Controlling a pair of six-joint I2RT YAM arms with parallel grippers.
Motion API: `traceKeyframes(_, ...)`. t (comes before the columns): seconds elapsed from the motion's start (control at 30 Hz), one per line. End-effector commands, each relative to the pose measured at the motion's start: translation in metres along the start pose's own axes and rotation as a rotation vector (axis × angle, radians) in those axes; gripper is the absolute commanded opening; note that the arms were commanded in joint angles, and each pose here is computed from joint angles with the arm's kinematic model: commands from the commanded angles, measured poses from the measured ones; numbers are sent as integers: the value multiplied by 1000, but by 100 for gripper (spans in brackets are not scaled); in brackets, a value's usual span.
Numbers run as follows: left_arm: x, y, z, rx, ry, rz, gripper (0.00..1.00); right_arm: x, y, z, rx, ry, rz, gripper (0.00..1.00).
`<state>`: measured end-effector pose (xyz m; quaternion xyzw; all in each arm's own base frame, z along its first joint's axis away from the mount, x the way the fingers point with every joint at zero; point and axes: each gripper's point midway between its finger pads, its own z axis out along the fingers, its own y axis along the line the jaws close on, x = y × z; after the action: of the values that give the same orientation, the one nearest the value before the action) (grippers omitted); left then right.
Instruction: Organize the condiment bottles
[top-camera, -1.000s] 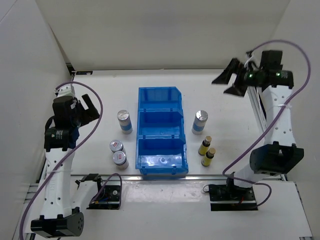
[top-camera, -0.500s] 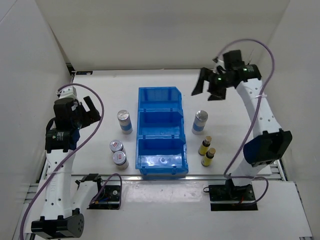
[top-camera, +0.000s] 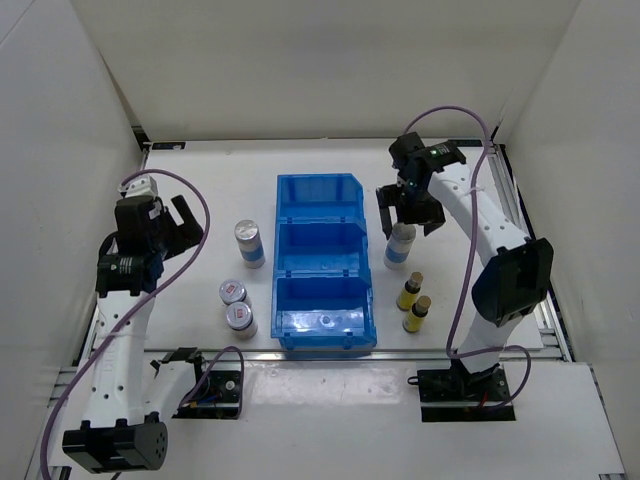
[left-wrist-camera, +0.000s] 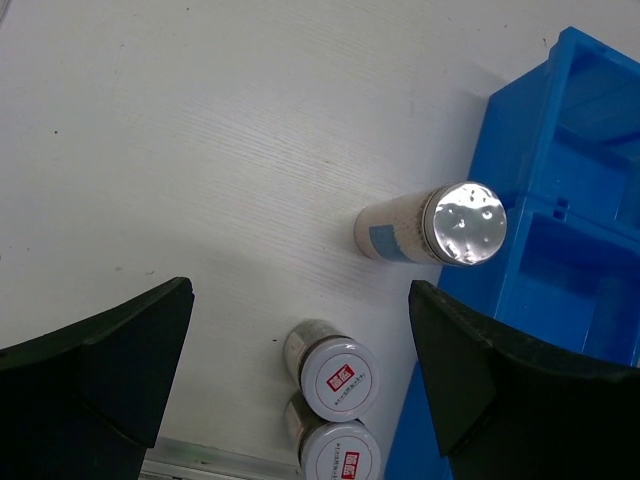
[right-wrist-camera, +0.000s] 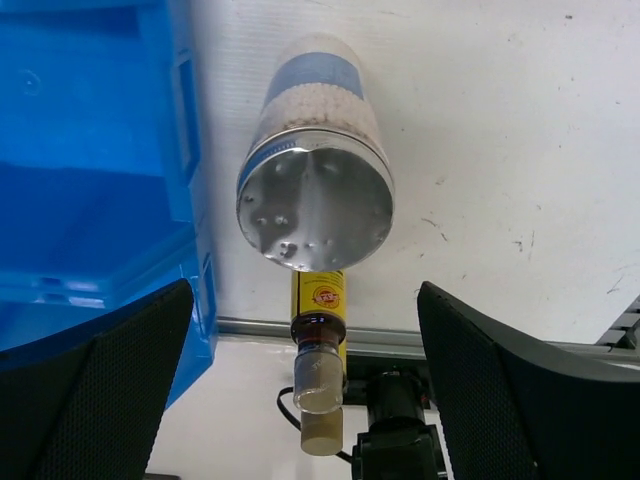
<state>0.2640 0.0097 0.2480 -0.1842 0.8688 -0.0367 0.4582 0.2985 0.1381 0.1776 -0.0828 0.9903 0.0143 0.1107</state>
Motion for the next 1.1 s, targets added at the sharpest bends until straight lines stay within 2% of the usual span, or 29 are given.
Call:
traceKeyframes(0.0,2,3,-1,-13,-11,-7,100,-4,-3,1,23,-22,10,95)
traceKeyframes(0.23,4,4,-2,-13,-11,-16,100,-4,7,42,-3,54,20,92)
traceKeyframes(0.33,7,5,0,-16,-3,-15,100,-5,9,57,-37,108,42,85)
traceKeyframes(0.37,7,5,0,-16,-3,-15,100,-7,11,55,-48,102,42,77)
traceKeyframes(0.43,6,5,-3,-13,-11,-16,100,-12,13,55,-50,95,42,67)
traceKeyframes(0.47,6,6,-3,-22,-14,-16,100,-20,8,49,-36,68,51,55)
traceKeyframes(0.53,9,7,-1,-25,-6,-15,100,-21,1,47,5,69,49,43)
traceKeyframes(0.57,8,7,-3,-22,-14,-16,100,-35,-1,35,20,28,50,38)
traceKeyframes(0.6,7,8,-3,-30,-17,-16,100,-33,-8,26,57,43,48,27)
traceKeyframes(0.63,7,8,-3,-31,-17,-16,100,-40,-18,18,119,20,47,23)
traceKeyframes(0.7,11,10,-1,-34,-7,-15,100,-60,-24,-10,149,-57,40,16)
traceKeyframes(0.77,15,9,0,-29,4,-14,100,-76,-24,-26,144,-124,20,14)
traceKeyframes(0.83,16,7,0,-20,7,-24,100,-94,-12,-49,68,-212,8,13)
traceKeyframes(0.97,17,3,0,0,15,-34,100,-117,26,-51,-128,-263,-19,8)
traceKeyframes(1.07,18,3,2,-3,23,-43,95,-126,48,-40,-212,-248,-10,1)
